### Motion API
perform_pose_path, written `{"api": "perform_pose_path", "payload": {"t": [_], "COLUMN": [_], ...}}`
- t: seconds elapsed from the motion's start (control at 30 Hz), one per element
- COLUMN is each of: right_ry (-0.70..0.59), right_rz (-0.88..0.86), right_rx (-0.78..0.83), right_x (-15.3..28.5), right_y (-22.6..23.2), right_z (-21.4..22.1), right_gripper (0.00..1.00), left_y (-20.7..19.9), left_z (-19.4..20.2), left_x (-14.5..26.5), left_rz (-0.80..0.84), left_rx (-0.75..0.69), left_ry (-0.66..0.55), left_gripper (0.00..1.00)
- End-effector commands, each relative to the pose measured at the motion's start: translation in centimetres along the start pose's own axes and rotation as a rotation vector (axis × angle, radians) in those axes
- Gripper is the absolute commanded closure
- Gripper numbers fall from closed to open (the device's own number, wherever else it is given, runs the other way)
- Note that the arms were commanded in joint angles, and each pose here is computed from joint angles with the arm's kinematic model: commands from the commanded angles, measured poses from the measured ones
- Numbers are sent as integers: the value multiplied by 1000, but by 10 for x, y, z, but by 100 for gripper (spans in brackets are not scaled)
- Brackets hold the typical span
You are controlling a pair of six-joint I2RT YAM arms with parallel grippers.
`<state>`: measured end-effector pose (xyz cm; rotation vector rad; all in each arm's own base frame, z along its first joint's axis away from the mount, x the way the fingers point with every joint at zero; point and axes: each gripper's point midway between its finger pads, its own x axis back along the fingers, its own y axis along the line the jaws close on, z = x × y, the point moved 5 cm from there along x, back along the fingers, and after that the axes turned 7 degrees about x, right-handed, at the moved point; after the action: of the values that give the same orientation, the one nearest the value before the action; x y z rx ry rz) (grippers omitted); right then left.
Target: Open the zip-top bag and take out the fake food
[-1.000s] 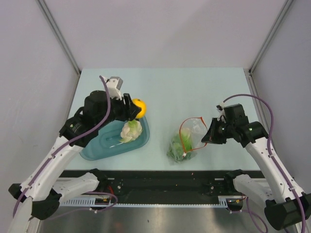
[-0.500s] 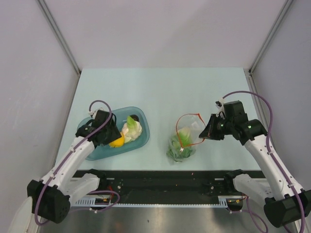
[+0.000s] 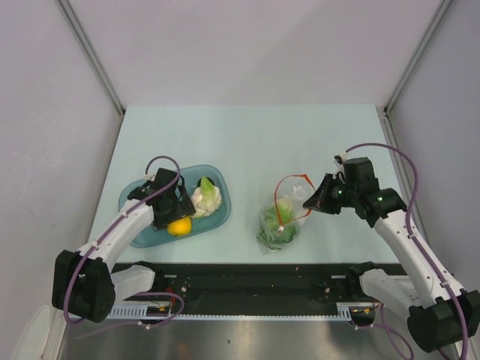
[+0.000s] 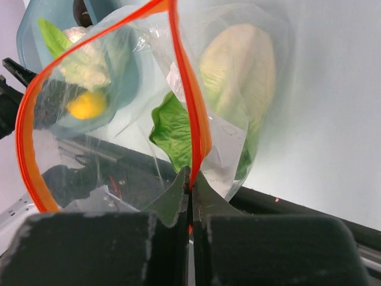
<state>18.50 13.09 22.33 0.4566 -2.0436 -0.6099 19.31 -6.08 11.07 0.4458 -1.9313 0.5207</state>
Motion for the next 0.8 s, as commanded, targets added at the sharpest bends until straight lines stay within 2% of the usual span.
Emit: {"api": "perform_pose_path", "payload": {"t": [0.0,0.1,0.23,0.47,0.63,0.77], "right_ry": [-68,-75,-75,-46,-36,-31], "right_rz": [-17,-3,4,11,48,49], "right_rx": [-34,-43,-48,-3,49,61], "right_x": [-3,-3,-2,-2,4,11], "right_y": [0,-3,-4,7,12,18], "right_z": [-6,-3,-2,-20,-33,-37], "right_gripper": [100,100,100,100,100,100], "left_y": [-22,-28,-51,-107,-167,-195], "left_z": [-19,-32,-51,-31,3,26], "left_x": [15,29,62,121,207,243], "left_rz": [106,99,217,525,850,1005], "left_rx": [10,-10,-122,-249,-537,-714], "left_ry": [-40,-63,-156,-253,-371,-378], "left_gripper": [0,1,21,28,31,32]}}
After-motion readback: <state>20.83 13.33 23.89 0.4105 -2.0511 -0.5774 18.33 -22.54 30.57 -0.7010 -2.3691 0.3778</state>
